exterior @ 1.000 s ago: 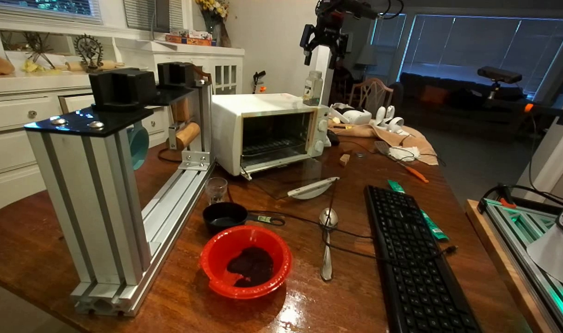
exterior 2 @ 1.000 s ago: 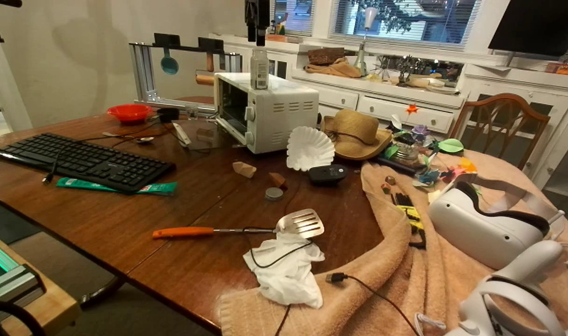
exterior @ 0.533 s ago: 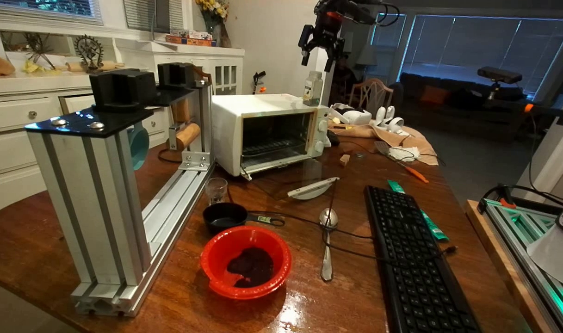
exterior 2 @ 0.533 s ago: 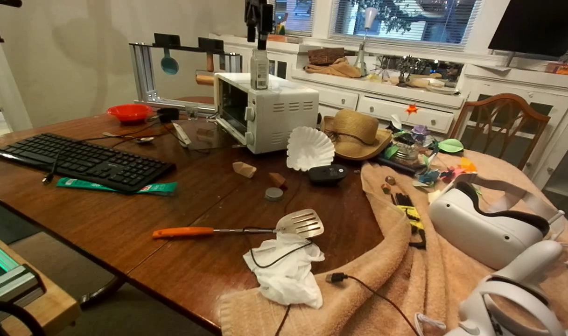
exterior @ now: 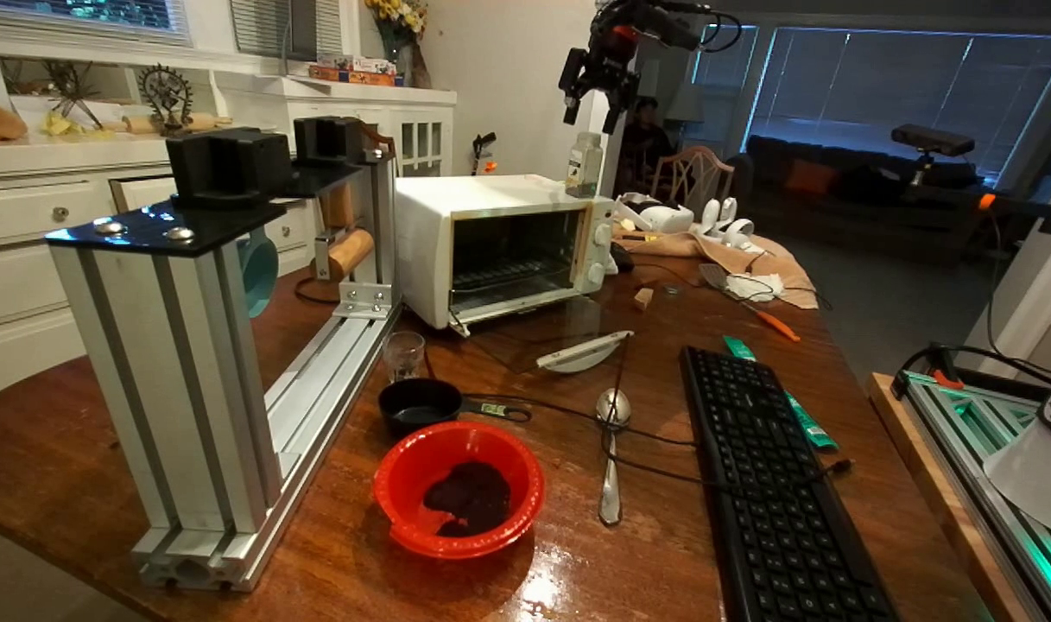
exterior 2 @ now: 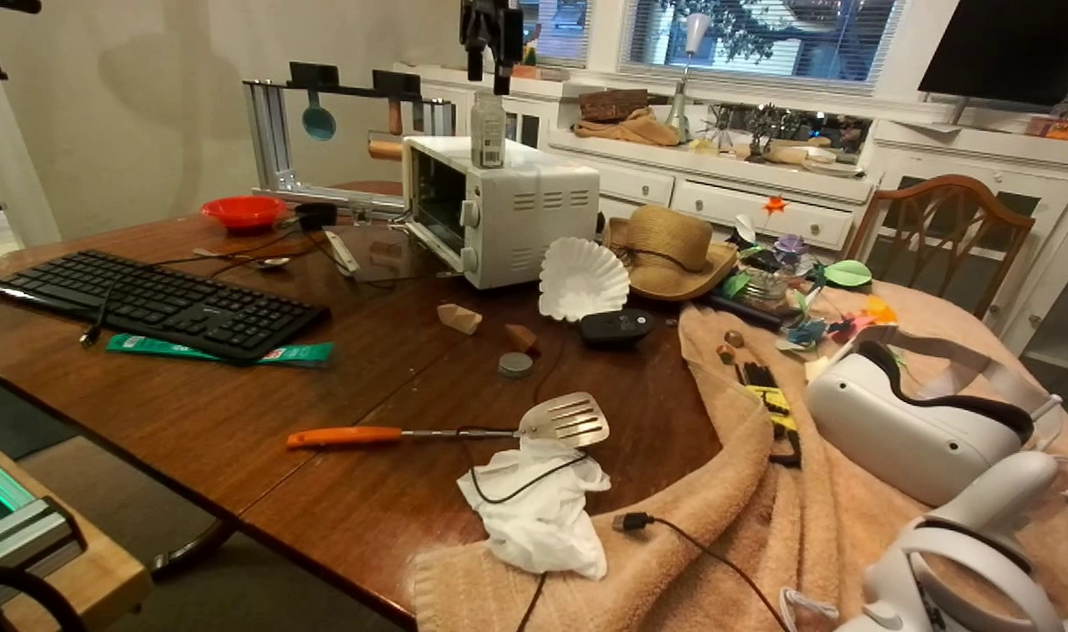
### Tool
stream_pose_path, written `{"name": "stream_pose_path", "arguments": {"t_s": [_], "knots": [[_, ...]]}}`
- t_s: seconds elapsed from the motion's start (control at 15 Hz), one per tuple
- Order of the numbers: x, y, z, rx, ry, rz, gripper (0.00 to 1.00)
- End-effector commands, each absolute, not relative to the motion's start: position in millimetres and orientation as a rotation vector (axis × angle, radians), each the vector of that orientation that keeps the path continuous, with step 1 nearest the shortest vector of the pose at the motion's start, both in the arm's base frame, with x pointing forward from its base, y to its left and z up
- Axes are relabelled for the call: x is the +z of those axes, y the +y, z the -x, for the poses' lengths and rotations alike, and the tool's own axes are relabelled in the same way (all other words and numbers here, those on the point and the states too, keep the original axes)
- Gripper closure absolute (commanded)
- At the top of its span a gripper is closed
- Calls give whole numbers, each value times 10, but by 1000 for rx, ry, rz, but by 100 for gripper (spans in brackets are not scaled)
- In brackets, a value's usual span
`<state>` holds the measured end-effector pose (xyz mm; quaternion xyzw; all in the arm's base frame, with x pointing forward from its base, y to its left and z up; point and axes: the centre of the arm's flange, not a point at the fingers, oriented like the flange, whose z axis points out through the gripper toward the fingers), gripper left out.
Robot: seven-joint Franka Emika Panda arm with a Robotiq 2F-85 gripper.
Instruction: Put the jar on the table
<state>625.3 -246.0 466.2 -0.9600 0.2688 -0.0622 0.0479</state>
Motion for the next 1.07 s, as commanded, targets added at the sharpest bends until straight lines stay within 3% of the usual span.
{"name": "stream_pose_path", "arguments": {"t_s": [0.0,0.53,0.6,0.73,1.0], "knots": [[4520,-2441,-6236,-221,801,2976,0],[4379,-2386,-6192,-186,775,3045,0],[4363,-2371,-6188,-180,775,3046,12],[4332,-2341,-6182,-168,769,3047,21],[4277,-2303,-6193,-179,753,3048,22]]}}
